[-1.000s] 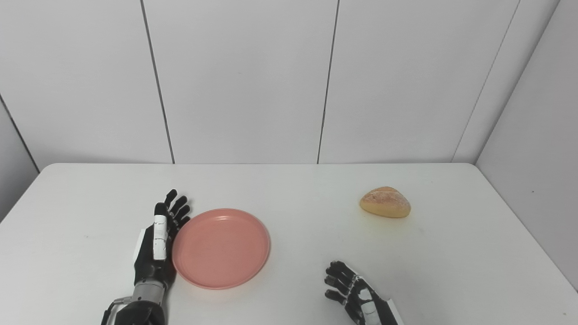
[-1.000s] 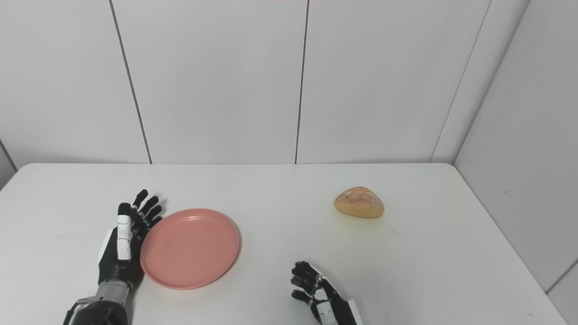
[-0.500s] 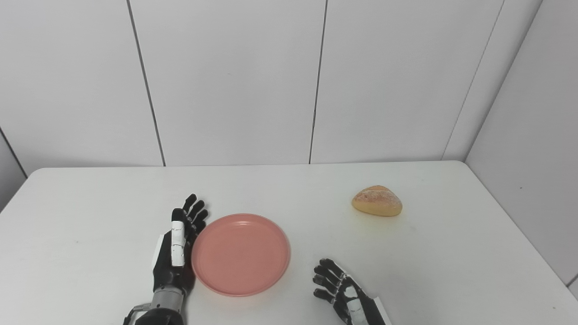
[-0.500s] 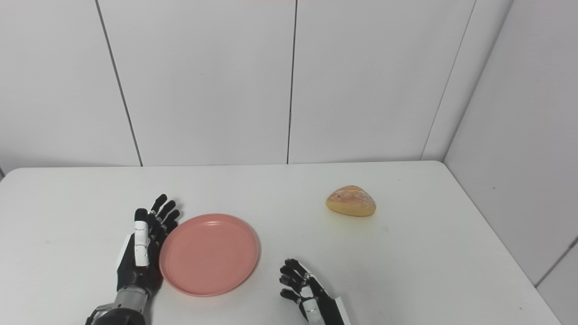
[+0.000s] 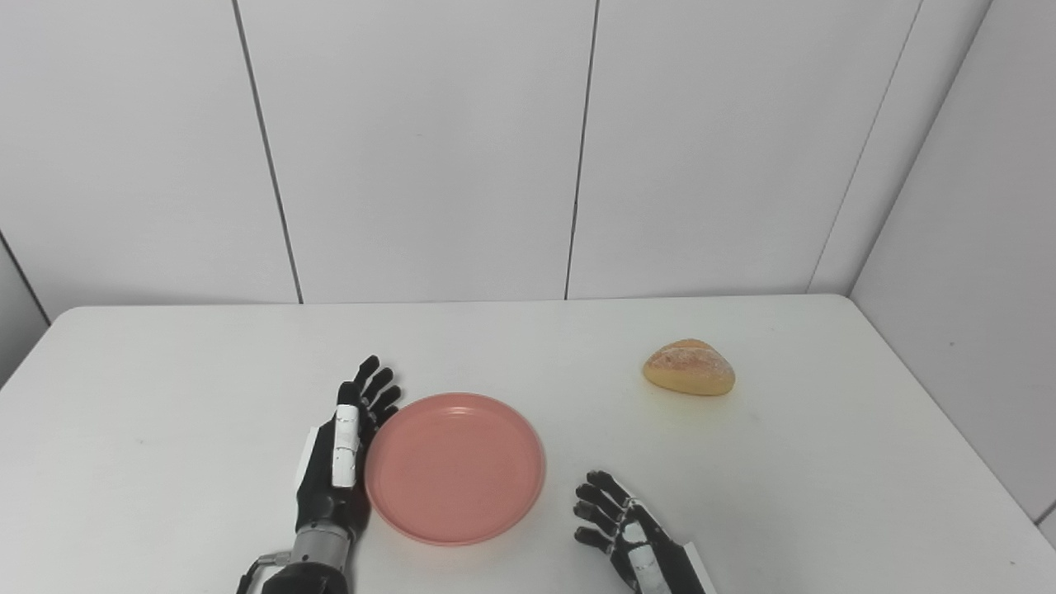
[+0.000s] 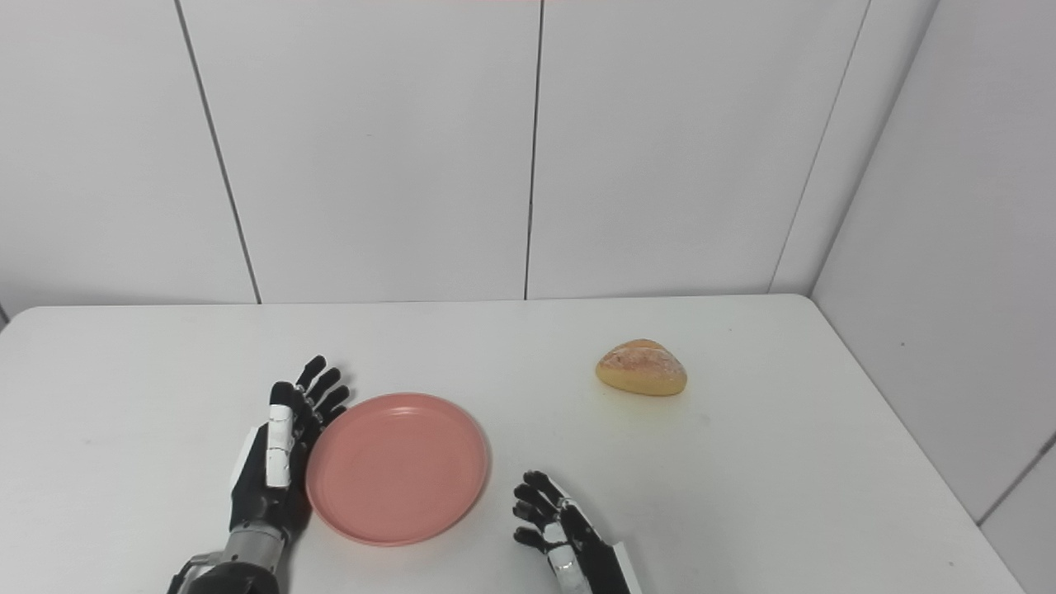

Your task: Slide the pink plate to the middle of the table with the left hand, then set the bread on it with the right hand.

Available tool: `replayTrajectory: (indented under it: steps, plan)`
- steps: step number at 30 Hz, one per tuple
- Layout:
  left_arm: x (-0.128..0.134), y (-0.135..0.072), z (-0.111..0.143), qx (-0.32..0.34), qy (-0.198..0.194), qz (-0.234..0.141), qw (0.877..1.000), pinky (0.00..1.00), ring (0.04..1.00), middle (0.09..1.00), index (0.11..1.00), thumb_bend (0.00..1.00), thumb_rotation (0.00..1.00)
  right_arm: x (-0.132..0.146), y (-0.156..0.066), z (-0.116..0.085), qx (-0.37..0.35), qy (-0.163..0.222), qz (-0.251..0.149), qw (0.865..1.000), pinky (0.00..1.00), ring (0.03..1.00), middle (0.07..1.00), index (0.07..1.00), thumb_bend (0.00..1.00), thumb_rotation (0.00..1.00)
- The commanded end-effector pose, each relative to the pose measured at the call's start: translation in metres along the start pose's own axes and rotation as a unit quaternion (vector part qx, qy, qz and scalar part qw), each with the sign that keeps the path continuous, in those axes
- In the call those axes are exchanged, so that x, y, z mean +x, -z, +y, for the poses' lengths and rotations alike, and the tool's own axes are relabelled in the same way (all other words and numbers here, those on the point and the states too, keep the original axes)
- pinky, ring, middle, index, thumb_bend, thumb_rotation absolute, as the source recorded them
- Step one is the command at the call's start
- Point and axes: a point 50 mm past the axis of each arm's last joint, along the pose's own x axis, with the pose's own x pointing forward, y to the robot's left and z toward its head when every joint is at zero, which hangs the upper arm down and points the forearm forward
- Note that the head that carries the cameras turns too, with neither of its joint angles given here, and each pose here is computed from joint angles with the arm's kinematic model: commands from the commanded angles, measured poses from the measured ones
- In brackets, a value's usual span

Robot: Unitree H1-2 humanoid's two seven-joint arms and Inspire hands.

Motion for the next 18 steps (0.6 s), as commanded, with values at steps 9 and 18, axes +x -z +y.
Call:
replayTrajectory:
  steps: [9, 18]
  plan:
    - [0.000, 0.012, 0.016, -0.021, -0.014, 0.013, 1.000, 0.95, 0.926, 0.930, 0.913, 0.84, 1.00, 0.020, -0.059, -0.007, -0.158, 0.028, -0.143, 0.977, 0.74, 0.820, 0.854, 0.874, 0.72, 0.93]
    - [-0.003, 0.013, 0.010, -0.020, -0.005, 0.012, 1.000, 0.91, 0.916, 0.923, 0.911, 0.80, 1.00, 0.051, -0.113, -0.050, -0.281, 0.050, -0.187, 0.940, 0.73, 0.848, 0.874, 0.891, 0.82, 0.90]
